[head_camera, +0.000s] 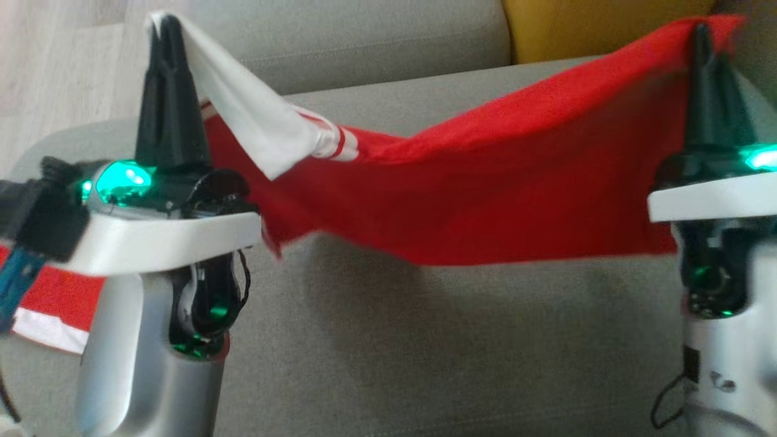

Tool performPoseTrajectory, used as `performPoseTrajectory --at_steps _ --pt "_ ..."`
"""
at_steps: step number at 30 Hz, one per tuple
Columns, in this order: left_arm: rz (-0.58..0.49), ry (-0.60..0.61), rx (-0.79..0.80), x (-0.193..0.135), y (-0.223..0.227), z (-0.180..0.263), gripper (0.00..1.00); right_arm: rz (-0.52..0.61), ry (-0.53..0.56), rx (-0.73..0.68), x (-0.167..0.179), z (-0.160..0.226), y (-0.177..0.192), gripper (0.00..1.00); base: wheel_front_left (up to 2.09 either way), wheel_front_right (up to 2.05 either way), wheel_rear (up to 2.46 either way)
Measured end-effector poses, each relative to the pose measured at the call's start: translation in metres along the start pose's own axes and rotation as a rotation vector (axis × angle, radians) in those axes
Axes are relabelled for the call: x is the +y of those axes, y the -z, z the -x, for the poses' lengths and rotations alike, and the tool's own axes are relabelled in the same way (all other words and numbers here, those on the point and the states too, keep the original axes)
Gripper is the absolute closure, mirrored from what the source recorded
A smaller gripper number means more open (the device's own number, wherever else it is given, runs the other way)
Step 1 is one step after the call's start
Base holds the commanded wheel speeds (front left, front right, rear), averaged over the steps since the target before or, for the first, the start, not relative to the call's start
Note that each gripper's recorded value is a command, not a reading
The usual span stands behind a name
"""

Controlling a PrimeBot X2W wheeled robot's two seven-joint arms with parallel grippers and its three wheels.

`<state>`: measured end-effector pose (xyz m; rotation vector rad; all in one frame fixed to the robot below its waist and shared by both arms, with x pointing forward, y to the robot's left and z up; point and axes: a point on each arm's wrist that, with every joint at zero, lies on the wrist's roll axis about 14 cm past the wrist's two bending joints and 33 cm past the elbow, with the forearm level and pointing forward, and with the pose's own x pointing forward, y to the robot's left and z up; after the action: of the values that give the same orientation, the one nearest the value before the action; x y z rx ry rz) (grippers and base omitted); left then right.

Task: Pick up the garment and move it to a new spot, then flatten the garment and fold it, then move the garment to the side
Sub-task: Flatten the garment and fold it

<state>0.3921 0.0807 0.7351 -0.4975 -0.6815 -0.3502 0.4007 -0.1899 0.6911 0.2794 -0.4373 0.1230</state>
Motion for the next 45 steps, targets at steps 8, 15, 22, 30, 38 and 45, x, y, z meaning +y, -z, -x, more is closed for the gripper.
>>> performPoseTrajectory --at_steps 8,15,22,30,38,45 --pt "0.035 0.051 -0.100 -0.030 -0.049 -0.005 1.00 -0.057 0.015 0.002 -0.006 0.019 -0.029 1.00 0.00 0.00 0.00" --pt "0.042 0.017 0.009 -0.014 -0.022 -0.033 1.00 -0.104 0.045 0.119 -0.018 0.009 0.003 1.00 0.00 0.00 0.00" --pt "-0.026 -0.028 0.104 0.035 0.021 -0.094 1.00 -0.080 0.056 0.150 -0.031 -0.067 0.021 1.00 0.00 0.00 0.00" --pt "-0.066 -0.075 -0.029 0.089 0.027 -0.192 1.00 -0.060 0.015 -0.014 -0.022 -0.198 0.015 1.00 0.00 0.00 0.00" --pt "-0.083 -0.099 0.019 0.134 0.068 -0.198 1.00 -0.150 0.053 -0.063 -0.035 -0.239 0.073 1.00 0.00 0.00 0.00" --pt "-0.129 -0.166 0.272 0.176 0.149 -0.124 1.00 -0.260 0.158 0.232 -0.057 -0.194 0.195 1.00 0.00 0.00 0.00"
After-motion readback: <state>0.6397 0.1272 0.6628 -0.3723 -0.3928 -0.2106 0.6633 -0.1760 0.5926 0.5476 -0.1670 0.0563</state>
